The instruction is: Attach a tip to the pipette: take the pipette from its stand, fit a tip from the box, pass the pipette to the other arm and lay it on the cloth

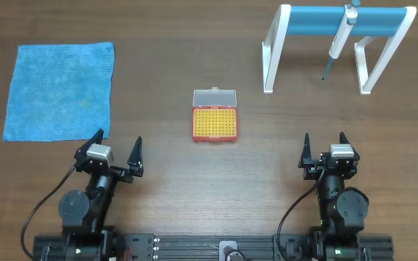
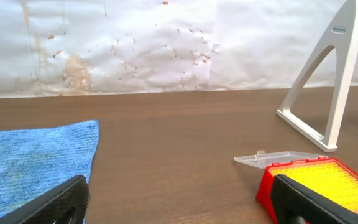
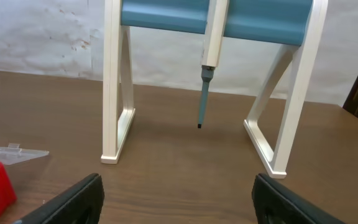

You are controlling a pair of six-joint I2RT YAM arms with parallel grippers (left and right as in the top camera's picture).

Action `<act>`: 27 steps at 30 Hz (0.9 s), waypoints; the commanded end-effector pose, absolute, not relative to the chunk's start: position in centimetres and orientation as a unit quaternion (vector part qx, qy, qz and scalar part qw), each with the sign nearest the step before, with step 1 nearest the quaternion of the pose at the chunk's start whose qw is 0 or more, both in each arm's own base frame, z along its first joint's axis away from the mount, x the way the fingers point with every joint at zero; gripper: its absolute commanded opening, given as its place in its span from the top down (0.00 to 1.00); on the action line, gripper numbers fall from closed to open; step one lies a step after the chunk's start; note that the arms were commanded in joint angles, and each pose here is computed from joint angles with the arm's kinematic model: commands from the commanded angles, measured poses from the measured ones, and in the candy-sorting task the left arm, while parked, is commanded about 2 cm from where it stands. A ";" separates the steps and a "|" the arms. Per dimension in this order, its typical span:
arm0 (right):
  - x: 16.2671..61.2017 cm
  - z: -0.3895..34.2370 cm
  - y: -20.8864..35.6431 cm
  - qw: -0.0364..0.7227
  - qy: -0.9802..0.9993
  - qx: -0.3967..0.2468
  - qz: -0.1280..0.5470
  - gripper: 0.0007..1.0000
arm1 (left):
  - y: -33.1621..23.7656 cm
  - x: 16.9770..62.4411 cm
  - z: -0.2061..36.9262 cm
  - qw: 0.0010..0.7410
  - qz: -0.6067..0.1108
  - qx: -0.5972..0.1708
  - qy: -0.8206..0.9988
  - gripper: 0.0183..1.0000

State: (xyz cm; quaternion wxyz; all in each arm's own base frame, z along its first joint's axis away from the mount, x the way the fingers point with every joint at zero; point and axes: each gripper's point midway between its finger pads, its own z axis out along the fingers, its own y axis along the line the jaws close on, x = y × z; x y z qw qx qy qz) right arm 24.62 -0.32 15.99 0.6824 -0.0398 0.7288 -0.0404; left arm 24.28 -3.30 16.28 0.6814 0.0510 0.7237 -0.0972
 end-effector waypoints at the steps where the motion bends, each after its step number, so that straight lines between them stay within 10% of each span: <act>1: 24.6 15.8 -0.3 0.682 0.729 -0.042 -0.040 0.23 | -3.1 24.3 16.2 0.681 -0.099 0.042 0.724 0.06; 27: 26.4 18.4 -2.6 0.714 0.697 0.032 -0.059 0.23 | -3.1 24.3 16.2 0.681 -0.099 0.042 0.724 0.06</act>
